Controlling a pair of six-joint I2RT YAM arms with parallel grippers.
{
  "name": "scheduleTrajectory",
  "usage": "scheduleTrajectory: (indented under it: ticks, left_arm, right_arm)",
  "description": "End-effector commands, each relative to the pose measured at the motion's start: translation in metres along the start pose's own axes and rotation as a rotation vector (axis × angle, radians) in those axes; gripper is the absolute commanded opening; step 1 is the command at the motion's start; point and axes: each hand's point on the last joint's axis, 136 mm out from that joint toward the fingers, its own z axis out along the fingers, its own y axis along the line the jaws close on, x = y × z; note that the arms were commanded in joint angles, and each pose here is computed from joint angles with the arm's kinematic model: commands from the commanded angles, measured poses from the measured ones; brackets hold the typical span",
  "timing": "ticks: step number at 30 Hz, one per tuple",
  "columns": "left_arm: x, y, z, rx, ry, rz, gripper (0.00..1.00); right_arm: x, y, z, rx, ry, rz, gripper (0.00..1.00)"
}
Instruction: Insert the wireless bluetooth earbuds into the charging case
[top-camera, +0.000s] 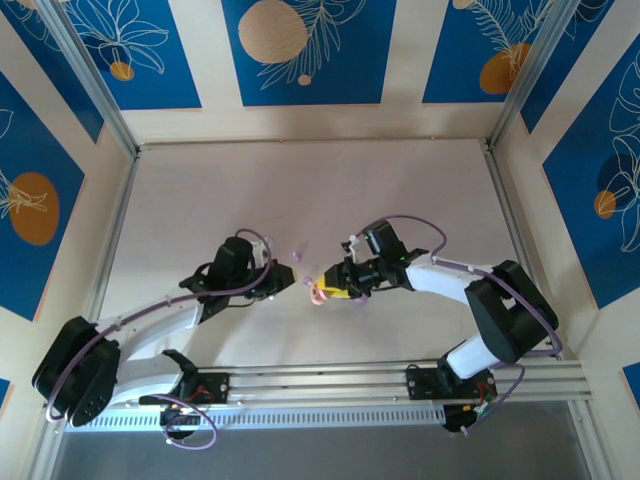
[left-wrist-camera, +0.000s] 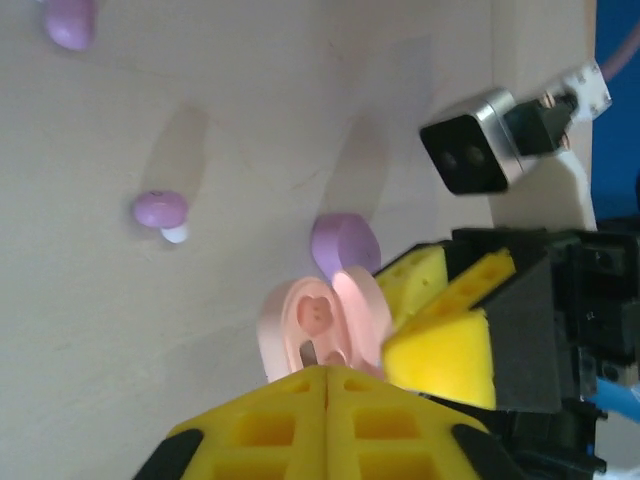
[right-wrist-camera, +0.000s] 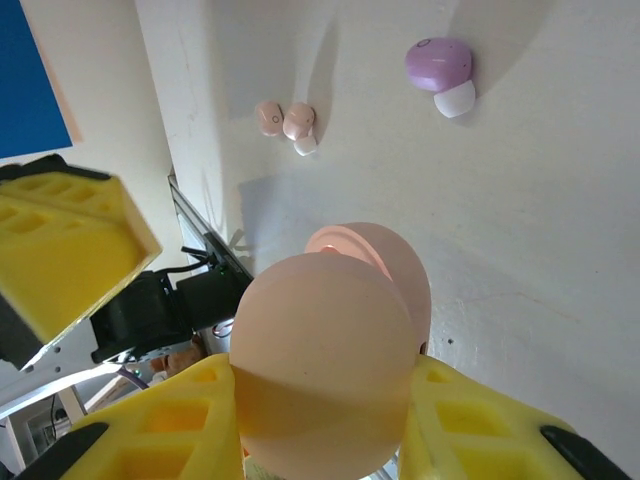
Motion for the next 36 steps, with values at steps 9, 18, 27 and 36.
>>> scheduleTrajectory:
  ticks: [9,18,27,36]
  left_arm:
    - [0.033,-0.009,0.038,0.105,0.084,-0.078,0.0]
    - [0.036,0.001,0.051,0.1,0.084,-0.101,0.0]
    - [0.041,0.023,0.059,0.057,0.084,-0.126,0.0]
    - [0.049,0.038,0.068,0.055,0.097,-0.161,0.0]
  right_arm:
    - [0.003,-0.002,0.008,-0.027,0.012,-0.008,0.24]
    - [0.007,-0.002,0.01,-0.046,0.027,0.0,0.24]
    - [0.013,-0.009,0.021,-0.05,0.046,0.02,0.26]
    - [0.019,-0.018,0.028,-0.037,0.058,0.038,0.38]
